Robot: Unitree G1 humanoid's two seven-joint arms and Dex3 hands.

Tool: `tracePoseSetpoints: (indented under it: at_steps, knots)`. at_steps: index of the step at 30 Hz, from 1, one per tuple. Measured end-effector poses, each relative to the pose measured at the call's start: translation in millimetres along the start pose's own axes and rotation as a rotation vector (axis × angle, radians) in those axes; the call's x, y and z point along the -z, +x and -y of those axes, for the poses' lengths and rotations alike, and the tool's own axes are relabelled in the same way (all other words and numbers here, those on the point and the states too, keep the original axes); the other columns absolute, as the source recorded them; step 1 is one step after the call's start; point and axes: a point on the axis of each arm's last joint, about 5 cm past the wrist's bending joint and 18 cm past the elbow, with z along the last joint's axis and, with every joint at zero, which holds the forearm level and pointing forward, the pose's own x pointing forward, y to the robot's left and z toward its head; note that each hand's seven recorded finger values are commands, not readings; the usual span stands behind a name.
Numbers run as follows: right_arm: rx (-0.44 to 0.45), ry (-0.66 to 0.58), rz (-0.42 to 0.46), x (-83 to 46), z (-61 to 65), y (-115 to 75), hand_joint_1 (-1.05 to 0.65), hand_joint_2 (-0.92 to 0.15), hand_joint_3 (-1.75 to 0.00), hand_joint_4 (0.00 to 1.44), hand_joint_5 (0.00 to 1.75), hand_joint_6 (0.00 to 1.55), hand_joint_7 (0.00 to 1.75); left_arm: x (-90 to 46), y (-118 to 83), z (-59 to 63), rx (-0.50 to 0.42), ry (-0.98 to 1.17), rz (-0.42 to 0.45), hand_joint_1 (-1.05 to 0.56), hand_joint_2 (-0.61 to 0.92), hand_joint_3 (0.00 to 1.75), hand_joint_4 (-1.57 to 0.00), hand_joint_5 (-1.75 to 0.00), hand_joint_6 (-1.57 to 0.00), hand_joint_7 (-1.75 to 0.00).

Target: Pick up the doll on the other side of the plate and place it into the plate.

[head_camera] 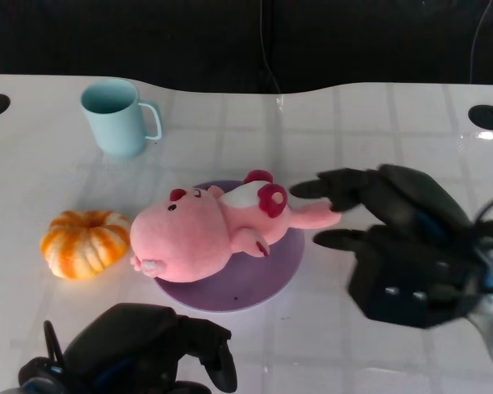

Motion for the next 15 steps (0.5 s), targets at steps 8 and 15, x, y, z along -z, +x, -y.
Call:
tracePoseSetpoints:
  at_steps: [8,15]
  knots:
    - [0.04,0.067,-0.07,10.7,4.6,-40.2,-0.16,-0.92,-0.09,0.76,1.19,1.04,0.25,2.0,0,-1.7,0.0,0.001,-0.002,-0.22,0.92,0.22,-0.73,-1.34,-0.86,-0.75]
    - [-0.019,0.082,-0.117,13.3,10.4,-75.1,-0.04,-0.39,-1.22,0.88,1.57,0.88,1.15,3.7,0,-3.3,0.0,0.001,-0.004,-0.22,0.92,0.23,-0.74,-1.35,-0.87,-0.74]
